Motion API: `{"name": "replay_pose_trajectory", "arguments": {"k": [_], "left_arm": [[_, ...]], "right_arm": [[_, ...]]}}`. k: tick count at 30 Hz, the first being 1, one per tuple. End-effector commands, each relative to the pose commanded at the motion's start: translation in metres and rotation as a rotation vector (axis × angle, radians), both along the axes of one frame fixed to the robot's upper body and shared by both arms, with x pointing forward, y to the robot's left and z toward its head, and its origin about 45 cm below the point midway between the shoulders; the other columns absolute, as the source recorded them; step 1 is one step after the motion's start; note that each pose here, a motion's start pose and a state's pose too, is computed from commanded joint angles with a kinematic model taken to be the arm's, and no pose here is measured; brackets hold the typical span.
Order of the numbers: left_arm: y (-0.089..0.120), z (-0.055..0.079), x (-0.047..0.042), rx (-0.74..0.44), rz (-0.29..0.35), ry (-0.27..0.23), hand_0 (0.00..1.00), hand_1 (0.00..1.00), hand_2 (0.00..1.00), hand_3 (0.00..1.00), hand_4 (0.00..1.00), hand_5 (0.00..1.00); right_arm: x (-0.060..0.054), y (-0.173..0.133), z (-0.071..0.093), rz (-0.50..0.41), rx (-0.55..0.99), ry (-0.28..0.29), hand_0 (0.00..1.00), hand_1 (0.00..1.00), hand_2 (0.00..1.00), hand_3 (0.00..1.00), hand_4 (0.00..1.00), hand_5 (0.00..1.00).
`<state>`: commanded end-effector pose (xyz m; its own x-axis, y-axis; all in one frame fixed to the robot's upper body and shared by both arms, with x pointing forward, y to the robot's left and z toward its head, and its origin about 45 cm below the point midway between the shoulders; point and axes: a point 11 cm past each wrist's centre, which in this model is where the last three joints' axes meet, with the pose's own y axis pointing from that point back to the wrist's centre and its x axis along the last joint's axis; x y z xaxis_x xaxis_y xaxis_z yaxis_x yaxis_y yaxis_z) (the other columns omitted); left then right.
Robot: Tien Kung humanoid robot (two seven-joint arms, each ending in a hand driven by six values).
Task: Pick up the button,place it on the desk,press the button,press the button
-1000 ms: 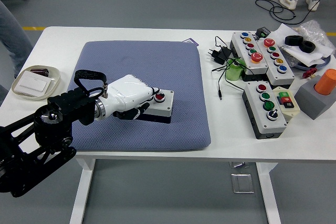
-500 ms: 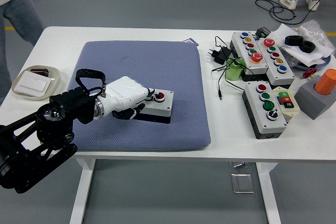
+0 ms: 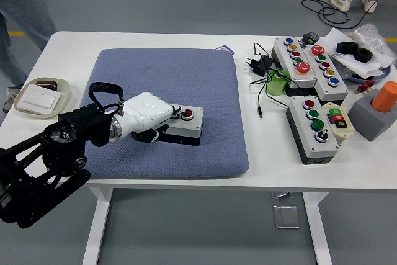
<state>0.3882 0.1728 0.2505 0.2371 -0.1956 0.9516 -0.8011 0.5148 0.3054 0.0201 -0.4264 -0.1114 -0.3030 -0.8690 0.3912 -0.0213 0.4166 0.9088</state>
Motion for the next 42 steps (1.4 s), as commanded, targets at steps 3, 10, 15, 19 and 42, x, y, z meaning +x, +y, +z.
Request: {"name": "replay_pose_trajectory", "arguments": {"k": [3,10,15,19,42], "left_arm": [[0.002,0.025,0.0023,-0.059,0.005,-0.077,0.026,0.002,0.048,0.82,0.734,0.337],[0.01,0.067,0.0005,-0.162,0.004,-0.21,0.193,0.226,0.231,0.934,0.998,0.799],[0.016,0.071,0.0004,-0.203,-0.024,-0.248,0.725,0.795,0.819,0.985,0.998,0.804],[0.014,0.044,0.002,-0.145,-0.045,-0.155,0.725,0.795,0.819,0.985,0.998,0.804],[0.021,0.019,0.0115,-0.293,0.007,-0.122,0.944,0.986,0.998,0.998,0.998,0.856]], "right_arm": [[0.0,0.0,0.0,0.0,0.0,0.001,0.682,0.639,0.667,0.597,0.311,0.088],[-0.003,-0.001,0.0,-0.004,-0.001,0.003,0.682,0.639,0.667,0.597,0.31,0.089],[-0.004,-0.001,0.0,-0.007,-0.002,0.004,0.682,0.639,0.667,0.597,0.31,0.09],[-0.004,-0.001,0.0,-0.004,-0.002,0.006,0.682,0.639,0.667,0.597,0.31,0.09],[-0.005,0.0,0.0,-0.001,0.0,0.013,0.683,0.638,0.667,0.598,0.307,0.095]]}}
